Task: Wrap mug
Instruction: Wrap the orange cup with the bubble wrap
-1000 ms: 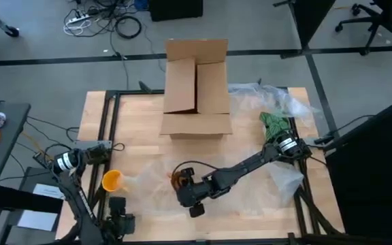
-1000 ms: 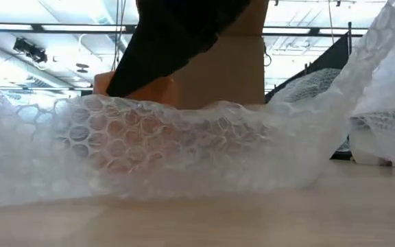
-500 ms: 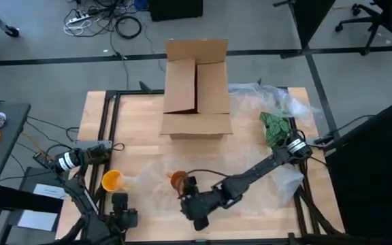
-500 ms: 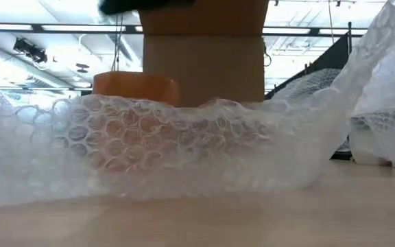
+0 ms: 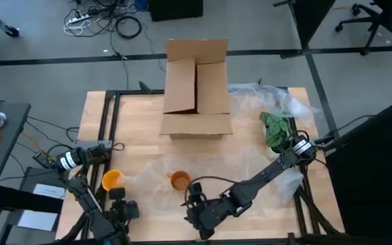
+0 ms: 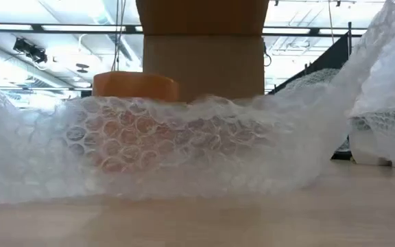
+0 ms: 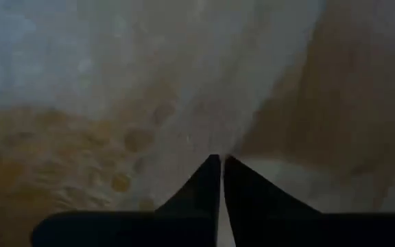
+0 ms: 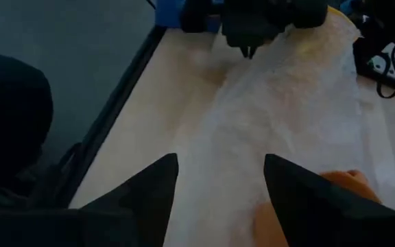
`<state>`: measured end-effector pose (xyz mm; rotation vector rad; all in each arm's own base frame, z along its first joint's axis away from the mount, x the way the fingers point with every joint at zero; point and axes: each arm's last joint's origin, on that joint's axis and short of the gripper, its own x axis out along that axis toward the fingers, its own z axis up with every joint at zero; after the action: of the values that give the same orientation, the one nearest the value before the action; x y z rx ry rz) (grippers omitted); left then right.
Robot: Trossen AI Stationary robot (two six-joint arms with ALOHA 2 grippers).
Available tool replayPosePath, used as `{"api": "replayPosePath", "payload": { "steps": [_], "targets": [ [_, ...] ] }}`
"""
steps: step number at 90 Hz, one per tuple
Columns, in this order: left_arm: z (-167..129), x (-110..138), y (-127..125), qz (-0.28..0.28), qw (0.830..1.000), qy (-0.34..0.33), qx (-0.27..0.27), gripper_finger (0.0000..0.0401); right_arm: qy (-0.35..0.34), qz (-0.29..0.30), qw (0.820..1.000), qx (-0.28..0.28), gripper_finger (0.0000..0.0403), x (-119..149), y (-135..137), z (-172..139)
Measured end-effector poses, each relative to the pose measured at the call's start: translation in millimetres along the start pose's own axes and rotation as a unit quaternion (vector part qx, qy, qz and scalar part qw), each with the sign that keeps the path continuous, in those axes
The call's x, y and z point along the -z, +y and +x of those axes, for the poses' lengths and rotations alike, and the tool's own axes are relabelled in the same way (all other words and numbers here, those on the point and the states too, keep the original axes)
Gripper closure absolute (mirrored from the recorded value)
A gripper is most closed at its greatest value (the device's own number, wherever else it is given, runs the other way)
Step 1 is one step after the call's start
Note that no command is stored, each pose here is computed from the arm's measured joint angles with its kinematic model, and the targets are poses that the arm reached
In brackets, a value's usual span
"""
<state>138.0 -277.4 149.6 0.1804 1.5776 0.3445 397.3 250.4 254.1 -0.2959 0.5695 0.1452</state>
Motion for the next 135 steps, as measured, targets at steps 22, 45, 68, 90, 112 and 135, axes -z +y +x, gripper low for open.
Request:
{"api": "replayPosePath", "payload": {
  "steps": [22,45,68,90,112,135],
  "targets": [
    [-42,-7,-5,-0.018,0.999,-0.017,0.020,0.0401,0.027,0.018,0.999,0.008,0.0206,13,-3,5],
    [-110,-25,0,-0.064,0.985,-0.154,0.049,0.0401,0.058,0.025,0.996,0.060,0.0206,36,-10,16],
    [-133,-49,12,-0.028,0.973,-0.226,0.034,0.0401,0.035,0.011,0.991,0.128,0.0206,31,-23,19],
    [-129,-93,37,-0.030,0.948,-0.310,-0.065,0.0401,0.051,0.008,0.993,0.107,0.0206,33,-28,21],
    [-122,-124,62,-0.046,0.947,-0.299,-0.108,0.0401,0.049,-0.001,0.992,0.116,0.0206,20,-26,-12],
    [-119,-147,82,-0.039,0.943,-0.297,-0.145,0.0401,-0.008,0.005,0.995,0.099,0.0207,2,-21,-29]
  ]
}}
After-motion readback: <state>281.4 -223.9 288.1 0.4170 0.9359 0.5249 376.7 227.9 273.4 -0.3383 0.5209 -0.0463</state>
